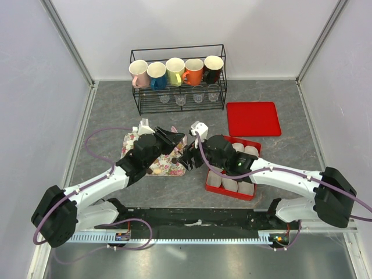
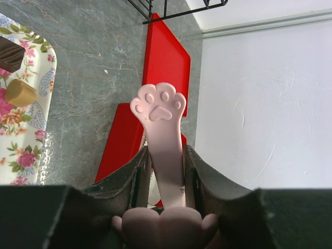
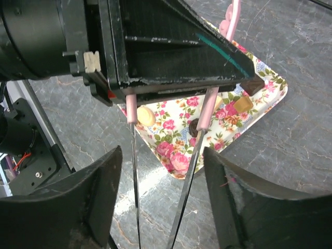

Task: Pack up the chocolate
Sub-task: Adjust the clamp.

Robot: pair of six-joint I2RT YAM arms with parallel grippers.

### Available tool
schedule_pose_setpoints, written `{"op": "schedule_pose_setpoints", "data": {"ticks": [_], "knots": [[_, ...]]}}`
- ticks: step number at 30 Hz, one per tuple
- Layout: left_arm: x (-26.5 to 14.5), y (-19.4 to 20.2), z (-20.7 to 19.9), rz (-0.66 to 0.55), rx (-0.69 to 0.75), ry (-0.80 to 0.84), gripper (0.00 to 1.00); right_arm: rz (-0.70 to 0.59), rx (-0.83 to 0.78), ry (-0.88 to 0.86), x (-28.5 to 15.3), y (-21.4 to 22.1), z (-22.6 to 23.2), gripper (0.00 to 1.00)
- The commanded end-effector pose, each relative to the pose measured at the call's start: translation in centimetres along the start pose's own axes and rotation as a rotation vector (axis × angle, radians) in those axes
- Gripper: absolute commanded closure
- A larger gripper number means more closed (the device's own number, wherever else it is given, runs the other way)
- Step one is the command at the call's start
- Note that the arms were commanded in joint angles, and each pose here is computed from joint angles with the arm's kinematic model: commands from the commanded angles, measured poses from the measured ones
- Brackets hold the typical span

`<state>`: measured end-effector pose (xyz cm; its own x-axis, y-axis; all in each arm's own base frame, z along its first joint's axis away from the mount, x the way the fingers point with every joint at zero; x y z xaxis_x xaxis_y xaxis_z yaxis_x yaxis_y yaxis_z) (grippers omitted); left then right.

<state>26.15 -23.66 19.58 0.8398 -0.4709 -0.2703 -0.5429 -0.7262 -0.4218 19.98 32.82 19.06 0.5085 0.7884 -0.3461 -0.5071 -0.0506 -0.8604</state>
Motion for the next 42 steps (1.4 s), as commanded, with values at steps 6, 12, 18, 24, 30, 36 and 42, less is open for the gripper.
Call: {"op": "schedule_pose_setpoints", "data": {"ticks": [6, 12, 18, 24, 30, 36, 42], "knots": [[-0.7, -1.1, -2.4, -0.038, -0.043, 0.086, 0.88, -0.079, -0.025, -0.015, 0.6, -2.8, 1.2, 0.39], [-0.7, -1.1, -2.5, -0.035, -0.036, 0.093, 0.88, -0.076, -0.031, -0.012, 0.8, -2.6, 1.2, 0.46], [-0.8, -1.0, -2.3, -0.032, -0.033, 0.089, 0.88, -0.074, -0.038, -0.011, 0.7, -2.6, 1.5, 0.54], [-0.9, -1.1, -1.7, -0.041, 0.002, 0.073, 0.81, -0.075, -0.036, 0.026, 0.2, -2.9, 1.0, 0.65], [-1.7, -1.9, -1.1, -0.085, 0.088, 0.038, 0.38, -0.048, -0.041, 0.069, 0.0, -2.4, 0.4, 0.72], [-4.1, -5.0, -1.8, -0.198, 0.238, -0.018, 0.1, 0.009, -0.061, 0.119, 0.1, -1.5, -0.5, 0.72], [-8.3, -9.1, -0.1, -0.357, 0.438, -0.186, 0.09, 0.076, -0.099, 0.165, 0.2, -0.9, -1.2, 0.71]]}}
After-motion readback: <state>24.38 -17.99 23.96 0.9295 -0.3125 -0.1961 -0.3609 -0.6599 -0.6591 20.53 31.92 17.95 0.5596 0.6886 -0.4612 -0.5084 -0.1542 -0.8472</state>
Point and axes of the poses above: each gripper's point midway between its finger pads, its own x axis out along the fingers, its own z axis along the line the jaws close on, y = z × x, the point moved 3 cm from there along -x, back along the fingers, and after that the axes turned 7 degrees about x, right-handed, at the moved point
